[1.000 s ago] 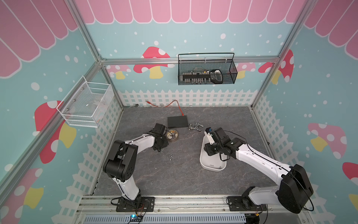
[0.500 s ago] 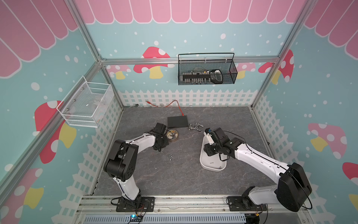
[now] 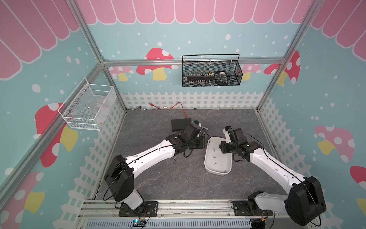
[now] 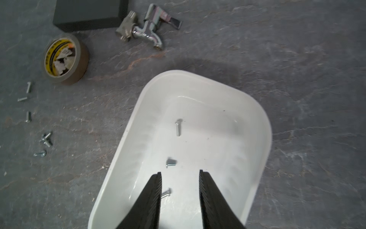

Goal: Put the screws on the desktop into the storage box
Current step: Place the screw in the storage box.

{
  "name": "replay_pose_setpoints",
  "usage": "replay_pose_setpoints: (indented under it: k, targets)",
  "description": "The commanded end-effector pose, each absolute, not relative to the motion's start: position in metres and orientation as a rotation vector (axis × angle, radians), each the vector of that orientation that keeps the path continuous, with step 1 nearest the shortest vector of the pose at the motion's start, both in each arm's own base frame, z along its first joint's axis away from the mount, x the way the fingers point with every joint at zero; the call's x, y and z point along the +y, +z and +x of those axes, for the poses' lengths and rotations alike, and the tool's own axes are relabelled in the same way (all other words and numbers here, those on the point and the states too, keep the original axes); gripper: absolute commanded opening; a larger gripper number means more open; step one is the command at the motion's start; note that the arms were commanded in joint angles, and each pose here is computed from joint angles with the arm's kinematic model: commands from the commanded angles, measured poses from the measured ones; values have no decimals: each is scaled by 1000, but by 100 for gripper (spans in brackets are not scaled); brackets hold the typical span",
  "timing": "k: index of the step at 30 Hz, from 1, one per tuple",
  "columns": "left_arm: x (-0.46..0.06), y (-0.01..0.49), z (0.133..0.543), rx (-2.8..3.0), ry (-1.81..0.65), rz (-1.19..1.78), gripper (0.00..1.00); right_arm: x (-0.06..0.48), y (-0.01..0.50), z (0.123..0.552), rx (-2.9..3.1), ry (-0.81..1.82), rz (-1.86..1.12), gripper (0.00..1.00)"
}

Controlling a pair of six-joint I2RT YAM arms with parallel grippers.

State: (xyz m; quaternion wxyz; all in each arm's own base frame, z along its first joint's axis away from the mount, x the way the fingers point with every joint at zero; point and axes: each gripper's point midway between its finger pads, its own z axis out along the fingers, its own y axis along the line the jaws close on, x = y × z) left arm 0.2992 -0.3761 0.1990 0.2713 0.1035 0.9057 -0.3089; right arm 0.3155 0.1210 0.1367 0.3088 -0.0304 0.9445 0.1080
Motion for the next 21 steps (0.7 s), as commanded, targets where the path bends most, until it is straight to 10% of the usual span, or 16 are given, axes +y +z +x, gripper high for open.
replay_pose_setpoints:
  k: [1,7,14,21]
  targets:
    - [-406,167,287,2528,-819,339,0,103,143,321,2448,314,47,37]
    - [-435,135,281,2598,-826,373,1,77,150,319,2401,310,141,37]
    - [-433,138,287,2595,-774,385,54,84,150,319,2415,335,85,41]
    - [-329,178,314,2513,-670,147,59,145,163,316,2416,500,-158,43]
